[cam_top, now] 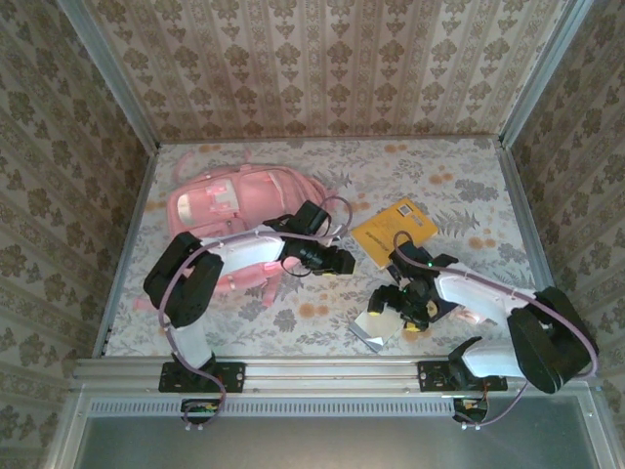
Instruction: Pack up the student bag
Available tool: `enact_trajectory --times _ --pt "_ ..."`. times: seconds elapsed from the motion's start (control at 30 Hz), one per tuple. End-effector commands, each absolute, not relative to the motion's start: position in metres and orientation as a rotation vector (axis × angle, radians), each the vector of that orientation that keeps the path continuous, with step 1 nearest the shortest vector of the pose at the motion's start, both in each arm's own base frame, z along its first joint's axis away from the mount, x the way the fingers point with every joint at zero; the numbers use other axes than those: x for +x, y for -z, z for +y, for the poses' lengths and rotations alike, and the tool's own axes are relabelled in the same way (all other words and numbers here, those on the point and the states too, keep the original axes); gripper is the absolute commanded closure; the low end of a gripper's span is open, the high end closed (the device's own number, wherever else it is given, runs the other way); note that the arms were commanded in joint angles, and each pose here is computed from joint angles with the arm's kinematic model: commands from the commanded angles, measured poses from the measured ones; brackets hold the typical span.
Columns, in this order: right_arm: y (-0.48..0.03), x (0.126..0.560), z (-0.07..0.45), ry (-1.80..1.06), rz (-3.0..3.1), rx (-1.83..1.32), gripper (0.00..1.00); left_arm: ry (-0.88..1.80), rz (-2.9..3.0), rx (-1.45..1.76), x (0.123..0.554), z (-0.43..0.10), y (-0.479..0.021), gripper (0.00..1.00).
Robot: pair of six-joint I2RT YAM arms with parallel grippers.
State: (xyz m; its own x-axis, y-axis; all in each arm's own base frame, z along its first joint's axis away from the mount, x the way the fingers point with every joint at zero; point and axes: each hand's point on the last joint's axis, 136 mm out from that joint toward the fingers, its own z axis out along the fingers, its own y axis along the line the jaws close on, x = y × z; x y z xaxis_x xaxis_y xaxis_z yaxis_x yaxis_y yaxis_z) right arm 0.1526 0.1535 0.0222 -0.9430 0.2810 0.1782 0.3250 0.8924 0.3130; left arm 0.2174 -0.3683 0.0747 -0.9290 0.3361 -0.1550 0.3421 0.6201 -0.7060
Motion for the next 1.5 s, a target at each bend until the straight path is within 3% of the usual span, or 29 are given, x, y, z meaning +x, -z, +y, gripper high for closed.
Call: enact_trajectory --times 0.0,0.57,0.93,1.23,1.47 --pt "-0.051 0.214 0.207 0.952 -3.031 -0.343 0.10 1.317 2.839 0.580 0.212 -0.373 -0.067 0.48" --pt "-0.047 0.219 0.212 0.952 -3.022 -0.320 0.11 1.215 2.919 0.580 0.205 -0.361 -0.052 0.50" --pt "-0.068 0.199 0.146 0.633 -3.293 -0.318 0.10 1.099 2.904 0.538 0.207 -0.339 -0.055 0.49" --pt "-0.047 0.137 0.164 0.939 -3.000 -0.369 0.11 1.079 2.950 0.557 0.199 -0.342 -0.041 0.49" --pt "-0.044 0.138 0.182 1.189 -2.902 -0.453 0.19 1.100 2.982 0.556 0.194 -0.343 -0.032 0.49"
